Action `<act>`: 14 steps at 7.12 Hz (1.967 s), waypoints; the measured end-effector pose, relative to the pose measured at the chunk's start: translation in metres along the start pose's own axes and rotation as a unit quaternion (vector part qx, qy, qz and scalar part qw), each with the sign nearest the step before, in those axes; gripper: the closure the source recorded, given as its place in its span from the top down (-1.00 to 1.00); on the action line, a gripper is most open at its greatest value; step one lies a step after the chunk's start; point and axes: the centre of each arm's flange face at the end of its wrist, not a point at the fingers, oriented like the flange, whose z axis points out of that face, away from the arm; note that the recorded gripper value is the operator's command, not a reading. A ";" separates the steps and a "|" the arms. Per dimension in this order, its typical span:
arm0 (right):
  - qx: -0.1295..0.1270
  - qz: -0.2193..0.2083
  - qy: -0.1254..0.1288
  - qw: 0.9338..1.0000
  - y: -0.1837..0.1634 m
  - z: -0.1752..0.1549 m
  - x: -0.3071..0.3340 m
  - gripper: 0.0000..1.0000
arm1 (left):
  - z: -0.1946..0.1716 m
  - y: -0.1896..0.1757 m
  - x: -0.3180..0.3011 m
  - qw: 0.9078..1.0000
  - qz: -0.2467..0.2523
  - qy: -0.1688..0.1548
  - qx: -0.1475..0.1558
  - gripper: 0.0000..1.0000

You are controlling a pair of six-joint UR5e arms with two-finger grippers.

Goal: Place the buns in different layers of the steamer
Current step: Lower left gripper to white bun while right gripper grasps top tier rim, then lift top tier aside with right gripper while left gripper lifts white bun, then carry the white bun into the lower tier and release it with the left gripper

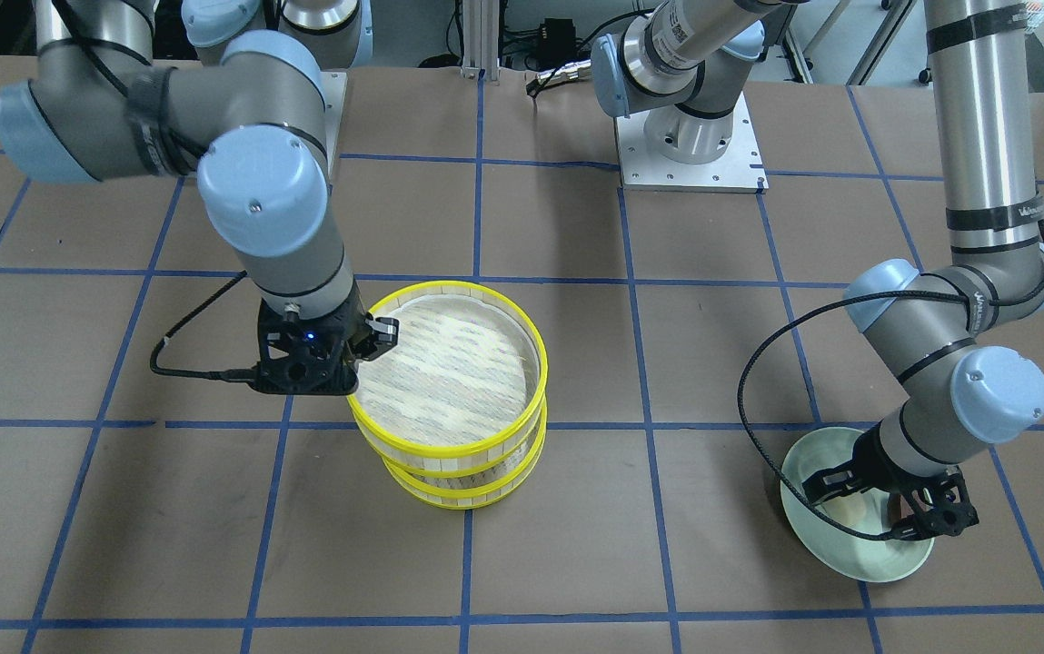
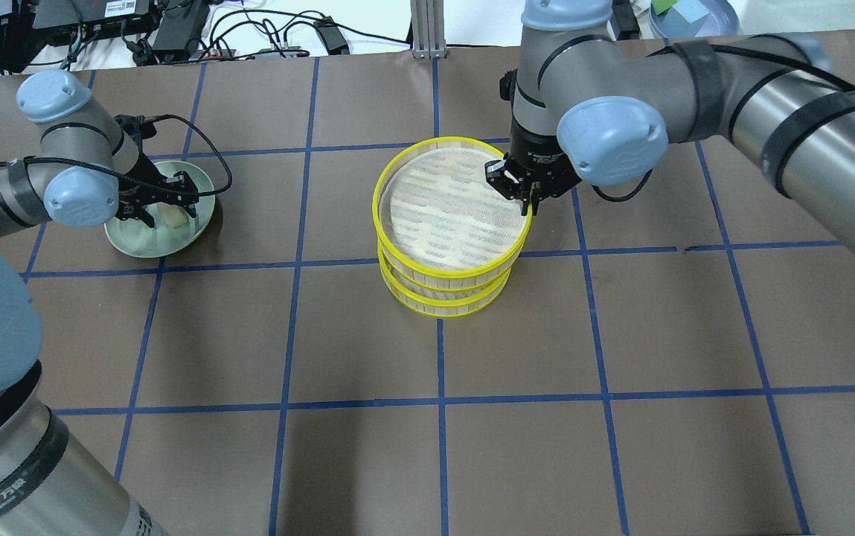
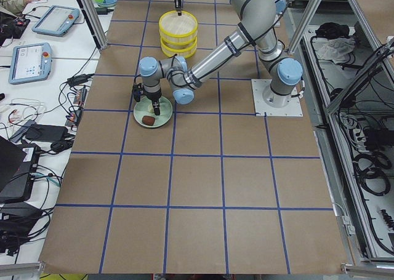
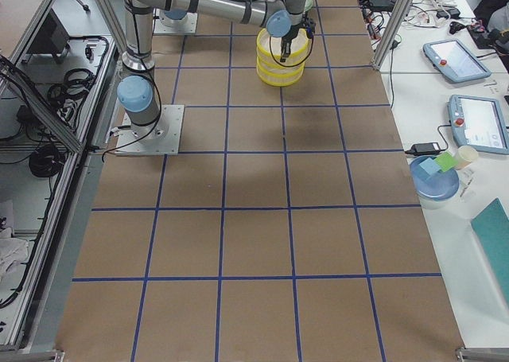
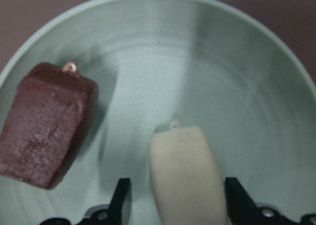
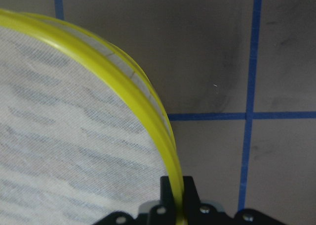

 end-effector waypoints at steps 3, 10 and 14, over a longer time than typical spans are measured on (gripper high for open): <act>-0.021 -0.009 -0.003 1.000 0.010 -0.051 0.111 -1.00 | -0.035 -0.014 -0.001 0.999 -0.003 -0.003 0.032 -1.00; -0.048 -0.038 0.012 0.998 0.012 -0.049 0.184 -1.00 | -0.120 0.063 0.237 0.994 -0.056 0.050 0.081 -1.00; -0.046 -0.038 0.008 0.998 0.013 -0.050 0.181 -1.00 | -0.117 0.150 0.366 0.993 -0.038 0.103 0.039 -0.42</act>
